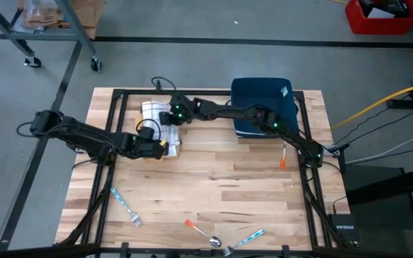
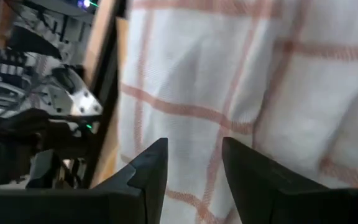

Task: Fold towel
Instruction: Put the stacked towels into the blue bin

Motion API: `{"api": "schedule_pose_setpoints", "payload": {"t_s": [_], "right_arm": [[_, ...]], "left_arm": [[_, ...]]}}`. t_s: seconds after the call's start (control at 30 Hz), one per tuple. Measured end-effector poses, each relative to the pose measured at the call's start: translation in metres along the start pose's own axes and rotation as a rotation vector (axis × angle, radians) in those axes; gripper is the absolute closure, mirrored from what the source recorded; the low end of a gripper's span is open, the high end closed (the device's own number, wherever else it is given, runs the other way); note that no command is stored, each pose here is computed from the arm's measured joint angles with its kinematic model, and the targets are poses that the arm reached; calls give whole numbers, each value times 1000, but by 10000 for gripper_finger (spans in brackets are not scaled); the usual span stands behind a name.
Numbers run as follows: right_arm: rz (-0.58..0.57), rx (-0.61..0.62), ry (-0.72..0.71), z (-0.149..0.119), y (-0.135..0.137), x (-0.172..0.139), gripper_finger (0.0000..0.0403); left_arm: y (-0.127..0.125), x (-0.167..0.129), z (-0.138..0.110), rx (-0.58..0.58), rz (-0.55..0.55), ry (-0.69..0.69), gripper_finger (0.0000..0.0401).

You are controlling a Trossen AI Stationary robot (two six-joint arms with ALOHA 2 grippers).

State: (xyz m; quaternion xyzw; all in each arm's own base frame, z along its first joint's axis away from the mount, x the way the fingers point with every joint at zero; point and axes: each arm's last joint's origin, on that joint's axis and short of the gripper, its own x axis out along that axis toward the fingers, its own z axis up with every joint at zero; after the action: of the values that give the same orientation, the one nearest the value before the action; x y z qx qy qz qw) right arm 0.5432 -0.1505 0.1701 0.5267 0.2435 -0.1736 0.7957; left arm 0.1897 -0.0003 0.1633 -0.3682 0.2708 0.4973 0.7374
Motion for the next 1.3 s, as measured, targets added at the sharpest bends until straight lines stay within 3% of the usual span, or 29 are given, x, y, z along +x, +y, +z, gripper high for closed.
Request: {"api": "schedule_pose_setpoints", "payload": {"t_s": [0.23,0.7,1.03,1.3], "right_arm": [[-114,23,79,-12,-12,3,247],[-244,-110,350,-39,-19,-7,247],[-160,-199,305,-38,26,-42,247],[-108,-216,264,-31,45,-62,247]], "left_arm": [[4,16,-20,-100,-97,19,242],[-32,8,-54,-111,-419,90,242],[-41,-19,-60,-48,-609,114,242],[-39,-30,-40,-6,-621,-66,242]]}}
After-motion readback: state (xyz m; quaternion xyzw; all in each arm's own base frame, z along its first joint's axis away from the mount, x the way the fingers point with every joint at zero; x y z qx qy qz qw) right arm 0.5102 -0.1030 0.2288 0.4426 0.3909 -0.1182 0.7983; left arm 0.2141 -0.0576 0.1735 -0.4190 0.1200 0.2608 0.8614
